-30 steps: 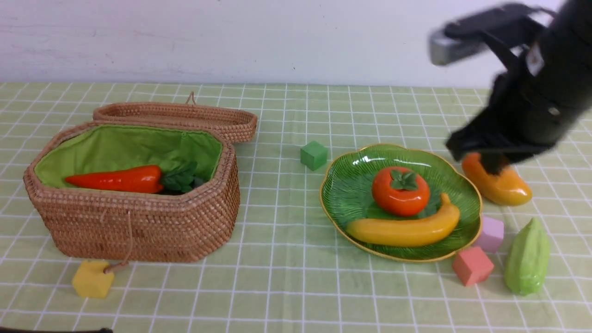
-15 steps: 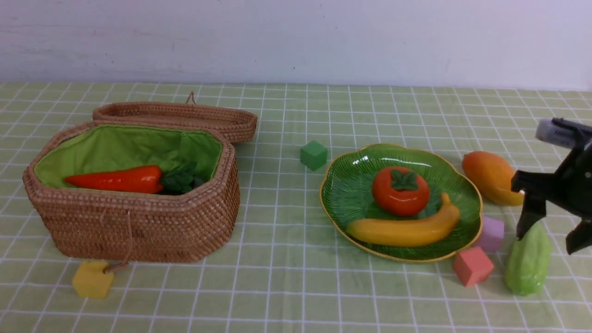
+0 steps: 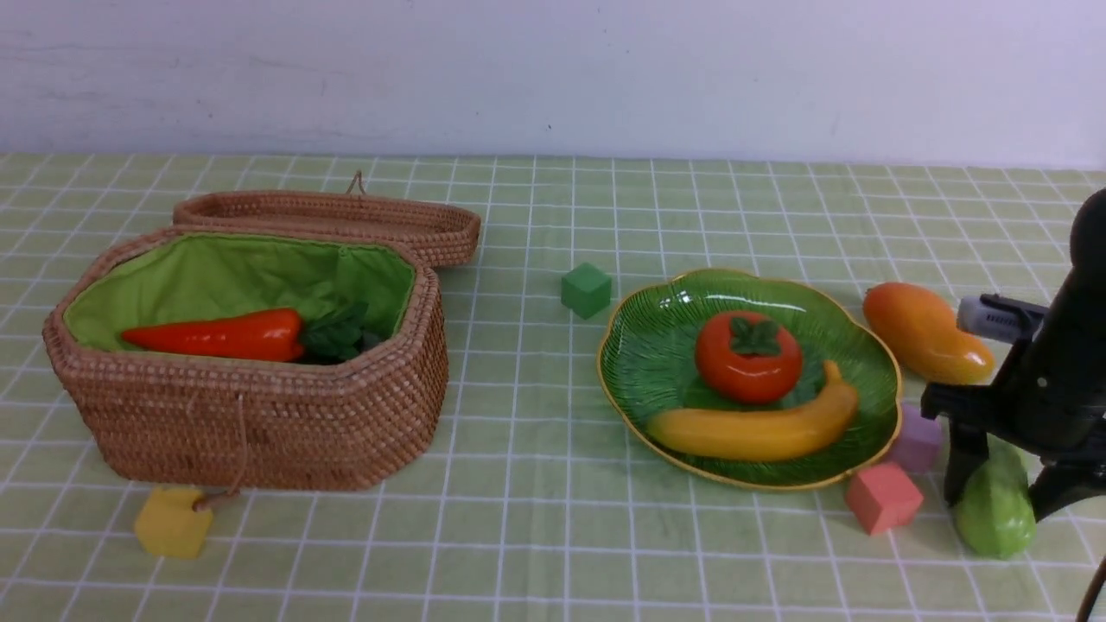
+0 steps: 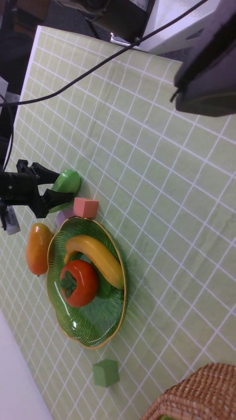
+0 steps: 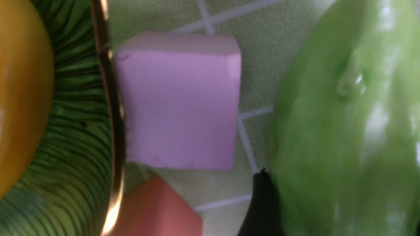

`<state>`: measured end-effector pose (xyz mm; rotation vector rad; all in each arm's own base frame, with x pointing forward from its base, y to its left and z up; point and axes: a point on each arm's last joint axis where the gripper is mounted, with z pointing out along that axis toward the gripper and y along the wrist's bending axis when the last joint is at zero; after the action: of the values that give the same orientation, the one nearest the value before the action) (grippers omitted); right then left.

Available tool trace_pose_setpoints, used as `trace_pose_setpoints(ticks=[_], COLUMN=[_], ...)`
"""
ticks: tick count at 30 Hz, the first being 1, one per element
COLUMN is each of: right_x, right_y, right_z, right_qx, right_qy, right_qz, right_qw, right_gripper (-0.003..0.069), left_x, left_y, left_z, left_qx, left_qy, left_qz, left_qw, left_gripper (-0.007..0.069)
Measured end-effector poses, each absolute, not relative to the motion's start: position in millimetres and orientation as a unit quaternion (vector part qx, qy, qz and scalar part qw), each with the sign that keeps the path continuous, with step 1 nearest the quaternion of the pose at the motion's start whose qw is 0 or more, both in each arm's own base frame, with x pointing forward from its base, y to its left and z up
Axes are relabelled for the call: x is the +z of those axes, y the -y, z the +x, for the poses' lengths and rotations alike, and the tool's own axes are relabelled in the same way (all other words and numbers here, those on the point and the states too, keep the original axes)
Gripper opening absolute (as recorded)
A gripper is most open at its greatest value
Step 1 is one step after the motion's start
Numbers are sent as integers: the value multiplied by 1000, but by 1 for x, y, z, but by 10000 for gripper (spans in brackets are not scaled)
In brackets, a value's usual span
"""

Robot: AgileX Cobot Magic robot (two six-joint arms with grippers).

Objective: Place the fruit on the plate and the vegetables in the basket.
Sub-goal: Take a chayote with your right arm and place it on the basket on the left.

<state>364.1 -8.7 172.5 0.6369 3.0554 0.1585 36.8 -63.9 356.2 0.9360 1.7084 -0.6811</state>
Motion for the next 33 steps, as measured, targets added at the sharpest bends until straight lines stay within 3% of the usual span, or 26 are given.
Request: trace_pose_setpoints(ticks=[5,14,17,22,23,29,33], right_x=[163,172,203,288,291,350,367], right_y=[9,12,11,-23,-26,-119,-167], right_z=[367,357,345,311,309,284,286], right_qx=[50,27,13,25,27,113,149], right_qy=[-978,-988,-991,-993,-993,-967,-939], right_qz=[201,147,131,66,61,-105,-185], right_qw=[2,-29,-16,96,101,202,249], right_gripper=[440,440,440,440,440,440,440], left_x=[356,353,353,355,356,362,363], left_y=[64,63,63,63,63,56,49], left_z=[37,37,37,38,38,50,57], left_qx=[-283,-271,-270,-271,-271,-235,-205], left_qy=[-711,-716,-717,-713,-713,-717,-731], left_qz=[389,399,400,391,390,335,290], left_qw=[513,504,504,515,516,565,582], left_gripper=[-13,-13,-13,-13,-13,-13,-13])
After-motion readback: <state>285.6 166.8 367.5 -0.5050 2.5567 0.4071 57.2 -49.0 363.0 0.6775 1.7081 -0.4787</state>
